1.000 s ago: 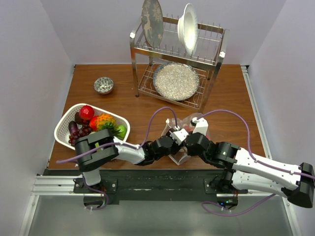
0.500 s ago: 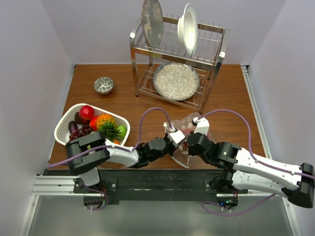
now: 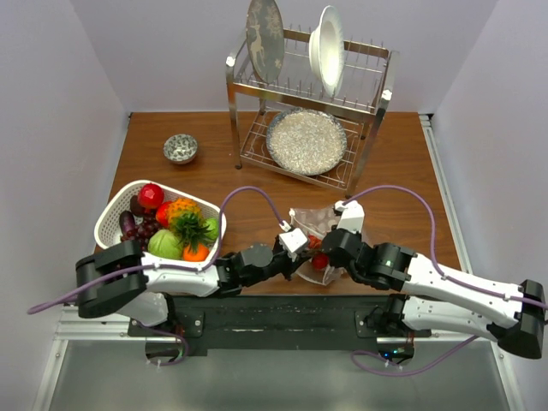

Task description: Open the zip-top bag and remove the fake food

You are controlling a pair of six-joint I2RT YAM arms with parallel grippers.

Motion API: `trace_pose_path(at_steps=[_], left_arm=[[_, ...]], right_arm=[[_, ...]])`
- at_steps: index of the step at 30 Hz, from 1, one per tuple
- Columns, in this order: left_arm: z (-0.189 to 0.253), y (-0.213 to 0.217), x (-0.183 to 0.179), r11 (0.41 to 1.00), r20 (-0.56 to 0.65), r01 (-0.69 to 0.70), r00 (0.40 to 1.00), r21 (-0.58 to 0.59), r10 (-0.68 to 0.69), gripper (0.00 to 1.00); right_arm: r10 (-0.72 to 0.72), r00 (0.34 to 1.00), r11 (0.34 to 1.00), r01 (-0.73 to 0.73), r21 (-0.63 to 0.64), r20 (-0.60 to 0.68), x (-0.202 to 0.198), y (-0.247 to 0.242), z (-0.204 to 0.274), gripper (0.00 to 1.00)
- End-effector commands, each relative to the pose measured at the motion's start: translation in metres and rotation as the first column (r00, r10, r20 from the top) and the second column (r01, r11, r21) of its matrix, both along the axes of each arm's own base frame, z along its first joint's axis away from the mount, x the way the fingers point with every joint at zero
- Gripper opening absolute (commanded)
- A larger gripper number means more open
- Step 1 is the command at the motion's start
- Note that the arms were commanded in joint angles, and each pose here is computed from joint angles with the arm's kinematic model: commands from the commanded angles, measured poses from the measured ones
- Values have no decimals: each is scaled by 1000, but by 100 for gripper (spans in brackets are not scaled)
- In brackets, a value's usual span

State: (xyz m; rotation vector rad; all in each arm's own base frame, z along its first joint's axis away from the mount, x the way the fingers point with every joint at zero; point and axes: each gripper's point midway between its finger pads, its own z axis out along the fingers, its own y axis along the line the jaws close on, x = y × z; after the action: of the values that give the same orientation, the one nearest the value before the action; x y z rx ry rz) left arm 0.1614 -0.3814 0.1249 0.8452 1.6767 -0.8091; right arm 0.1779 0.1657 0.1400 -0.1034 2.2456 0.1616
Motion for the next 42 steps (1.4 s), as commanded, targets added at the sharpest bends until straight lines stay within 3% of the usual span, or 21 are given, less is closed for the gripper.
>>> trace_pose_path(at_steps=[1, 9, 15, 25, 35, 42], left_arm=[[15, 9, -1, 998, -39, -64, 997, 4, 64, 0], [36, 28, 4, 984, -55, -172, 983, 45, 174, 0], [69, 45, 22, 949, -47, -312, 948, 39, 314, 0], [79, 54, 10, 951, -110, -285, 948, 123, 298, 0], [100, 80, 1, 947, -135, -298, 940, 115, 312, 0], [139, 92, 3, 940, -145, -342, 930, 1, 338, 0]], right_arm=[[-63, 991, 998, 66, -21, 118, 20, -5, 38, 0], [-70, 983, 996, 79, -51, 169, 34, 3, 60, 0], [-44, 991, 999, 47, -24, 128, 29, 13, 36, 0], [-63, 990, 995, 72, -65, 128, 38, 14, 28, 0], [-93, 989, 995, 95, -12, 111, 60, 6, 33, 0], [-47, 996, 999, 46, 14, 73, 58, 21, 16, 0]])
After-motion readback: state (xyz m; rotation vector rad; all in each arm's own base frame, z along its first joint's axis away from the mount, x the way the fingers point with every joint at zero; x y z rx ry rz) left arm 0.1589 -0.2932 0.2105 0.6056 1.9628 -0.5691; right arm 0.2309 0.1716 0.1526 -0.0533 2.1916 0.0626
